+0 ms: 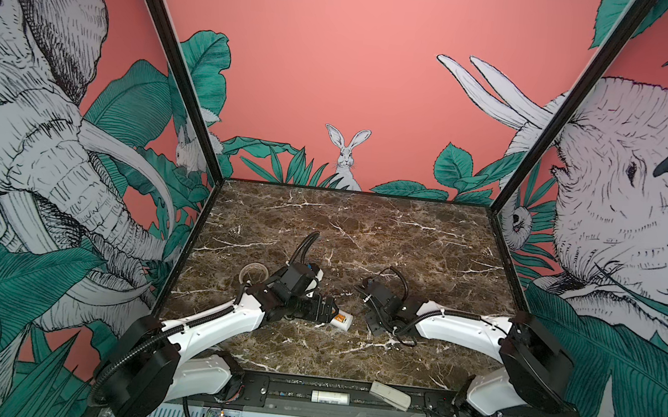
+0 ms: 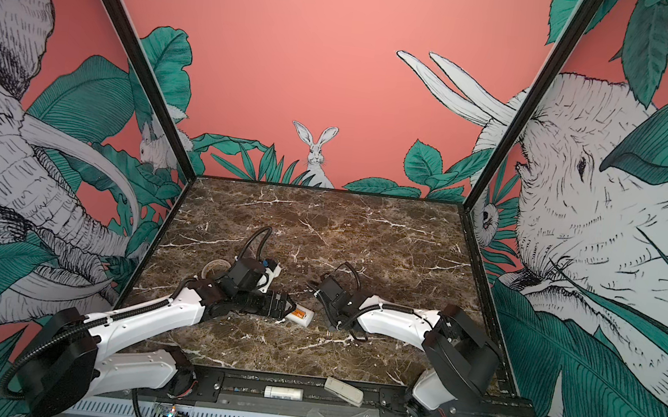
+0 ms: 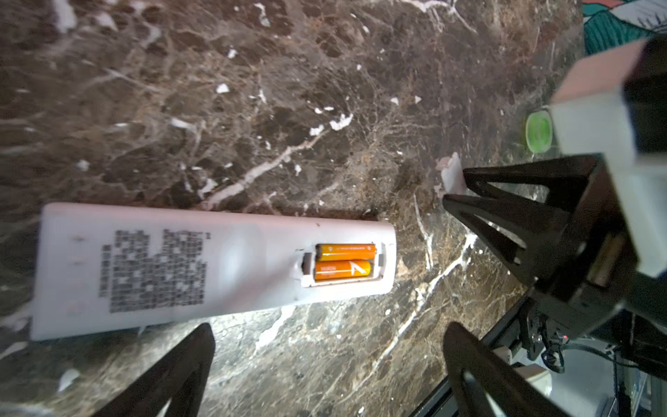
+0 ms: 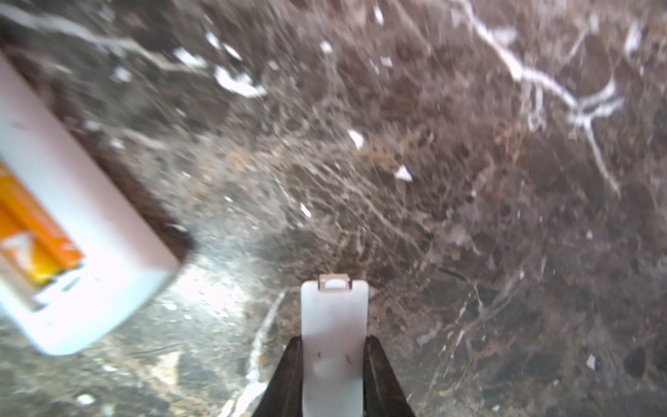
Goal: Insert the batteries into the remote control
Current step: 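Carry the cover over the compartment with the right gripper while the left holds the remote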
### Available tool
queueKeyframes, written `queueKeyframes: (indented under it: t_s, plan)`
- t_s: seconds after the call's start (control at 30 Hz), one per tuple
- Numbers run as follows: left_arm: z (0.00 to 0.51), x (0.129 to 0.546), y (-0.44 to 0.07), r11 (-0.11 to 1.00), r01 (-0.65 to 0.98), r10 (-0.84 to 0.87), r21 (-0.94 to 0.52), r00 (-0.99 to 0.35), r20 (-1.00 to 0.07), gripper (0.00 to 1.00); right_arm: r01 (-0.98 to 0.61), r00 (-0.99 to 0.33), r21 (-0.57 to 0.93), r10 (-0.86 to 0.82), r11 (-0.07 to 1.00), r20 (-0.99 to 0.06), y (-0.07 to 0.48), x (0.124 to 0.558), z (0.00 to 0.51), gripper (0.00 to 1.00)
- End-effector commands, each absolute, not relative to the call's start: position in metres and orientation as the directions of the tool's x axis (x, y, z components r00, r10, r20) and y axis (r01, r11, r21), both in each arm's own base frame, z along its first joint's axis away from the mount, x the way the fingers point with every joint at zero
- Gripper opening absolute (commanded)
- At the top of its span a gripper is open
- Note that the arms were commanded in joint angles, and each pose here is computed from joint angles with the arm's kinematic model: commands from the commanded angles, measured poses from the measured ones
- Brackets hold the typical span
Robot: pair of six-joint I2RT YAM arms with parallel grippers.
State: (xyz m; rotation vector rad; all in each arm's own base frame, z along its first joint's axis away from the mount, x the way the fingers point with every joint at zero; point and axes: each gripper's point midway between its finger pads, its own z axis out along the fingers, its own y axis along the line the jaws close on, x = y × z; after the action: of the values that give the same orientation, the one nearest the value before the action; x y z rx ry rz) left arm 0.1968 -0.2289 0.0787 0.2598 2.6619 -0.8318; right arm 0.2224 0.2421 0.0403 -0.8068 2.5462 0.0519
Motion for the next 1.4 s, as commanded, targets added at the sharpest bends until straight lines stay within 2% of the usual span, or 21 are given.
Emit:
queueKeyframes:
  t_s: [0.0, 0.17, 0.3, 0.47, 0.7, 0.9, 1.03, 1.13, 1.37]
  plan:
    - [0.069, 0.196, -0.213, 0.836, 0.217, 0.036, -0.504, -0.939, -0.343, 0.99, -0.657, -0.609, -0.092, -0.598, 0.749, -0.520, 0.265, 0.230, 0.060, 0.22]
    - [0.064, 0.201, -0.212, 0.838, 0.168, 0.002, -0.518, -0.952, -0.306, 0.99, -0.703, -0.561, -0.069, -0.612, 0.708, -0.558, 0.283, 0.241, 0.066, 0.23]
    - [0.063, 0.201, -0.206, 0.849, 0.138, -0.027, -0.510, -0.953, -0.302, 0.99, -0.727, -0.569, -0.069, -0.656, 0.683, -0.496, 0.289, 0.249, 0.048, 0.22]
    - [0.068, 0.203, -0.187, 0.866, 0.098, -0.079, -0.490, -0.941, -0.329, 0.99, -0.786, -0.553, -0.004, -0.705, 0.618, -0.444, 0.306, 0.240, 0.032, 0.22]
    - [0.077, 0.211, -0.177, 0.856, 0.093, -0.100, -0.508, -0.935, -0.340, 0.99, -0.814, -0.537, 0.067, -0.703, 0.577, -0.467, 0.321, 0.224, 0.035, 0.22]
    - [0.079, 0.217, -0.171, 0.854, 0.095, -0.097, -0.511, -0.937, -0.336, 0.99, -0.825, -0.526, 0.085, -0.702, 0.559, -0.480, 0.325, 0.218, 0.042, 0.22]
    - [0.081, 0.220, -0.167, 0.853, 0.096, -0.101, -0.513, -0.934, -0.343, 0.99, -0.796, -0.543, 0.003, -0.712, 0.605, -0.446, 0.311, 0.228, 0.046, 0.21]
    - [0.083, 0.221, -0.162, 0.855, 0.098, -0.099, -0.510, -0.933, -0.345, 0.99, -0.793, -0.531, -0.013, -0.701, 0.609, -0.476, 0.313, 0.233, 0.061, 0.21]
    - [0.090, 0.222, -0.158, 0.836, 0.135, -0.077, -0.532, -0.931, -0.358, 0.99, -0.831, -0.482, 0.060, -0.662, 0.553, -0.574, 0.338, 0.222, 0.079, 0.21]
